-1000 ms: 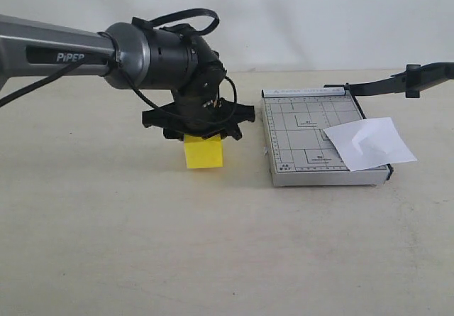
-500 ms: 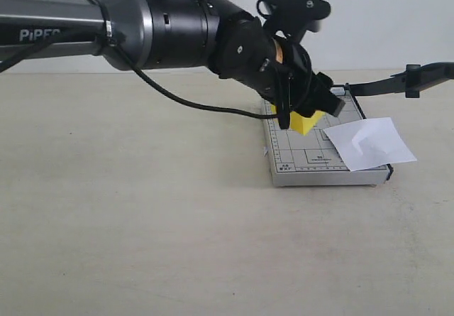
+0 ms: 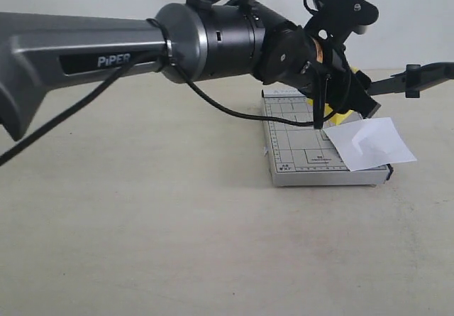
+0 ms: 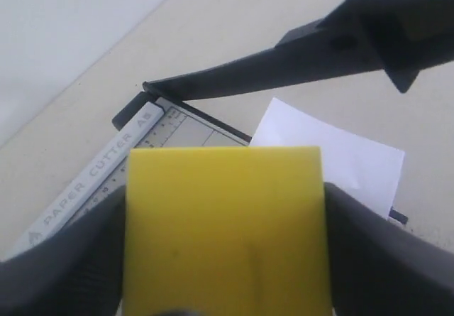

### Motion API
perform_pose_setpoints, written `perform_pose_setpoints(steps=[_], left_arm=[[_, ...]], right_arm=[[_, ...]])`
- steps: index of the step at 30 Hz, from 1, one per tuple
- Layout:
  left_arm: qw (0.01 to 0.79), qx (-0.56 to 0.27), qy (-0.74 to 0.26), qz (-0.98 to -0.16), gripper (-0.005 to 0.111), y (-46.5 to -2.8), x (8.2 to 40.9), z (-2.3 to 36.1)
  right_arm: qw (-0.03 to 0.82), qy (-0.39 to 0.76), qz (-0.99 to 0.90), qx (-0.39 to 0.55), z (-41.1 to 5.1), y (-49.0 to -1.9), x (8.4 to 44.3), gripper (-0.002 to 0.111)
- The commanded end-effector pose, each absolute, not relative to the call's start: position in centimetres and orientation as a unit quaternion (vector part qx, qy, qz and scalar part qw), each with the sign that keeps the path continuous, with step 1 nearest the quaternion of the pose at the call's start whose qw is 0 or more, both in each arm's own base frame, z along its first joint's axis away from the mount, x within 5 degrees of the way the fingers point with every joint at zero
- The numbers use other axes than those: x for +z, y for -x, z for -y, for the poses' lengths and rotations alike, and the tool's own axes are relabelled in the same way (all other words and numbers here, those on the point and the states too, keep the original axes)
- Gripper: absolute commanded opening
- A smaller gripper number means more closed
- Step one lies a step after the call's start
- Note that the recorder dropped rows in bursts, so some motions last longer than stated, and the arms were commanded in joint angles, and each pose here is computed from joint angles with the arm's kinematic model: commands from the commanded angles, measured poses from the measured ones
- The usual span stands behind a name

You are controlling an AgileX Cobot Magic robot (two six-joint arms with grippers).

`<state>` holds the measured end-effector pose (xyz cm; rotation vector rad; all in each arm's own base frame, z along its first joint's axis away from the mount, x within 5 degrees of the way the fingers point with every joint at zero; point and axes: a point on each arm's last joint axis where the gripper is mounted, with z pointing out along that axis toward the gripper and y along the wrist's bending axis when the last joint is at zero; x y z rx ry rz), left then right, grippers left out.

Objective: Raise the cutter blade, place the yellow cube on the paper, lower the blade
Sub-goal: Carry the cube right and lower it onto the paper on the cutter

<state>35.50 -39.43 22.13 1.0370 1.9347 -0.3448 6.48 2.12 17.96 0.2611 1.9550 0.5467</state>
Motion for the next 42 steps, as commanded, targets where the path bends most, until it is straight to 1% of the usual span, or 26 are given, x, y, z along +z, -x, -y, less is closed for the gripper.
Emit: perform_pose_setpoints(steps=[1, 6, 12, 15, 33, 34, 36, 39, 42], left_arm=[[0.449, -0.152, -0.41, -0.78, 0.005, -36.2, 22.1, 40.8], [0.441, -0.163, -0.399, -0.787, 0.005, -37.0, 21.2, 41.8], [0.411, -0.181, -0.396, -0.801, 0.005, -37.0, 19.6, 42.4], [0.402, -0.175, -0.402, -0.804, 0.005, -37.1, 18.9, 42.4], [0.405, -0.176, -0.401, -0.802, 0.005, -37.1, 18.9, 42.5], [0.404, -0.176, -0.401, -0.803, 0.007, -37.1, 18.9, 42.5], [0.403, -0.176, -0.402, -0.803, 0.016, -37.1, 18.7, 42.5], [0.398, -0.174, -0.403, -0.806, 0.039, -37.2, 18.1, 42.6], [0.392, -0.181, -0.397, -0.81, 0.058, -37.2, 17.4, 42.7]], right_arm=[[0.522, -0.109, -0.815, 0.228, -2.1, -6.4, 17.9, 0.0], [0.522, -0.109, -0.815, 0.228, -2.1, -6.4, 17.9, 0.0], [0.522, -0.109, -0.815, 0.228, -2.1, -6.4, 17.9, 0.0], [0.522, -0.109, -0.815, 0.228, -2.1, -6.4, 17.9, 0.0], [0.522, -0.109, -0.815, 0.228, -2.1, -6.4, 17.9, 0.0], [0.522, -0.109, -0.815, 0.228, -2.1, -6.4, 17.9, 0.0], [0.522, -0.109, -0.815, 0.228, -2.1, -6.4, 17.9, 0.0], [0.522, -0.109, -0.815, 0.228, -2.1, -6.4, 17.9, 0.0], [0.522, -0.109, -0.815, 0.228, -2.1, -6.4, 17.9, 0.0]])
